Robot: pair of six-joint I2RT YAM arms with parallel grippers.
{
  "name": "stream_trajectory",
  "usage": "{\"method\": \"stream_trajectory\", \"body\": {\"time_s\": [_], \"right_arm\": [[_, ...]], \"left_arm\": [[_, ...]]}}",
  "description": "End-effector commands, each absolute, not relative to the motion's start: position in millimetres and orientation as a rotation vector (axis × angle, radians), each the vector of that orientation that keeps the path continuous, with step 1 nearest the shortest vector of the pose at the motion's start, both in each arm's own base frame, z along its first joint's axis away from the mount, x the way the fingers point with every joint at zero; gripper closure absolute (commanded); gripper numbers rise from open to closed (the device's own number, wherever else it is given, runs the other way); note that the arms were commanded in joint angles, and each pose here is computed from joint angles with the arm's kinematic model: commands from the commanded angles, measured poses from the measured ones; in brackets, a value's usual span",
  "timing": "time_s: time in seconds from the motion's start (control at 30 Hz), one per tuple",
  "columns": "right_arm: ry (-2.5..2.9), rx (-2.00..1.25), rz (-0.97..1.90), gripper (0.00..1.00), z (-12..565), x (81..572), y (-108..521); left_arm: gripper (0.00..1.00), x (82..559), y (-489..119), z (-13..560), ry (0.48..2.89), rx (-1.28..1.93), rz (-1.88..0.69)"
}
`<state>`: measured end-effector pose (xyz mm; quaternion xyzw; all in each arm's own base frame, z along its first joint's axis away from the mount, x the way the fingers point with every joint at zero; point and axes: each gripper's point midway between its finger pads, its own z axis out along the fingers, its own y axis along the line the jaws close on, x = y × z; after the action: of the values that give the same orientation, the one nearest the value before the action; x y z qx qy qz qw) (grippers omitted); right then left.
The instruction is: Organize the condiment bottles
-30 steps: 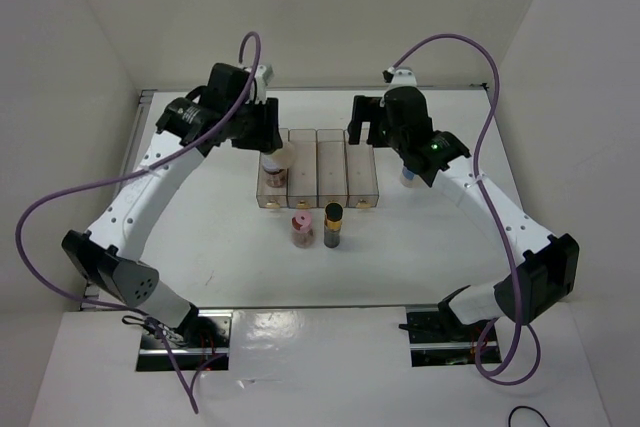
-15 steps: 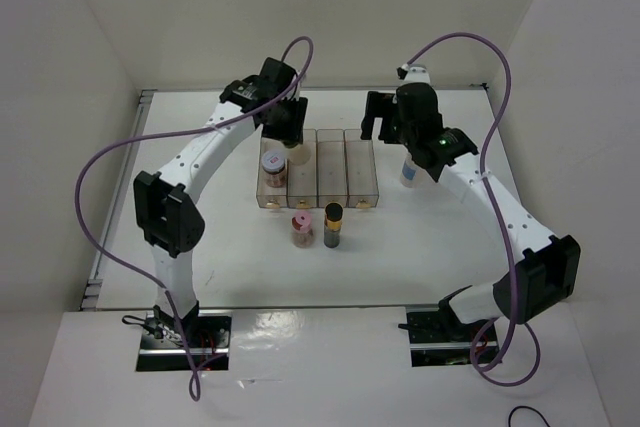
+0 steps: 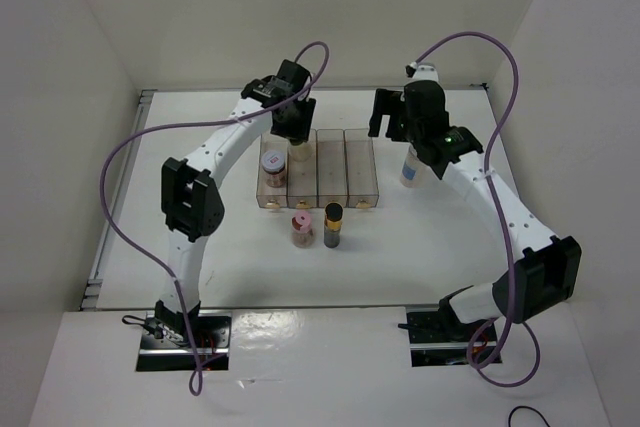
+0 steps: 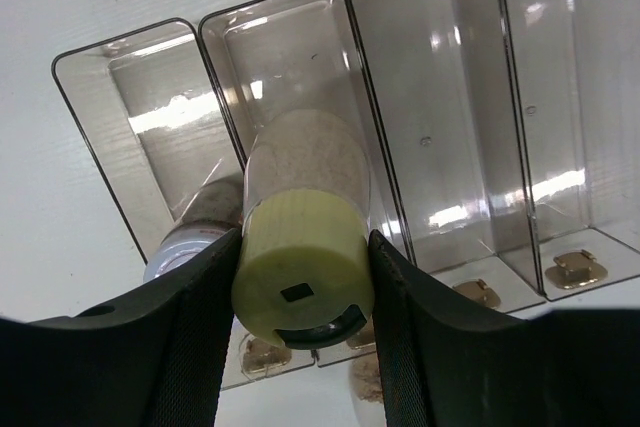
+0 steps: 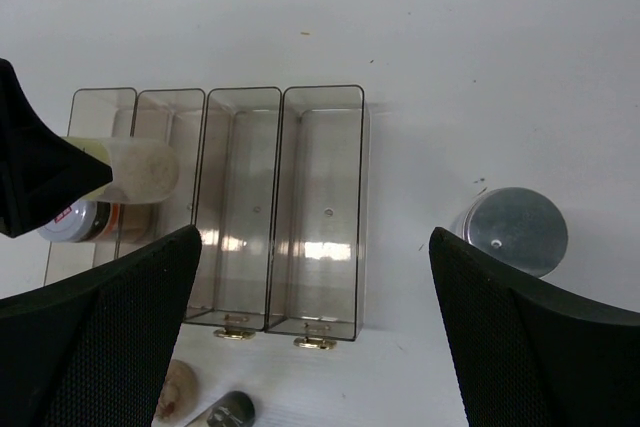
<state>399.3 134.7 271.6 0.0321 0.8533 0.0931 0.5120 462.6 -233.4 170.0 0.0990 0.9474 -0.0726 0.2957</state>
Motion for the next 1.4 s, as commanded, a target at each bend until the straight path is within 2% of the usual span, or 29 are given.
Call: {"method": "stream_trajectory", "body": {"time_s": [0.0,0.27,0.53,0.67,0.7,0.73,0.83,0.93,1.17,1.27,1.37], "right_arm": [[2.036,0.075,0.212,0.01,276.2,401.9,128.0],[2.062,0.04,0.214,0.01,267.4,409.3,134.1],[2.063,0.035,0.223,0.01,267.3,408.9,135.7],[2.054,0.026,0.221,0.01,271.0,407.6,134.8],[2.054,0.026,0.221,0.01,271.0,407.6,134.8],[2.045,0.027,0.224,0.01,274.7,406.2,134.3],[2.044,0.027,0.224,0.01,274.9,403.7,133.3],[2.046,0.038,0.231,0.01,273.9,401.3,132.8],[2.037,0.054,0.256,0.01,273.5,392.0,131.8],[2.05,0.056,0.269,0.01,268.0,387.9,132.7],[2.053,0.066,0.274,0.01,265.4,382.4,131.0]], "left_arm": [[0.64,468.6,-232.0,173.7,2.492,0.271,-0.165],[0.64,475.5,-239.8,142.6,2.533,0.287,-0.175],[0.57,476.0,-245.1,118.2,2.568,0.317,-0.158],[0.46,476.1,-245.2,113.4,2.577,0.319,-0.154],[0.33,476.1,-245.2,113.4,2.577,0.319,-0.154],[0.27,474.8,-247.6,113.5,2.573,0.326,-0.143],[0.12,475.1,-241.7,131.4,2.546,0.292,-0.116],[0.03,469.3,-243.2,158.5,2.504,0.281,-0.13],[0.01,427.9,-235.0,244.8,2.383,0.227,-0.16],[0.01,403.0,-223.5,265.3,2.365,0.214,-0.169],[0.01,370.6,-207.3,255.7,2.413,0.201,-0.173]]}}
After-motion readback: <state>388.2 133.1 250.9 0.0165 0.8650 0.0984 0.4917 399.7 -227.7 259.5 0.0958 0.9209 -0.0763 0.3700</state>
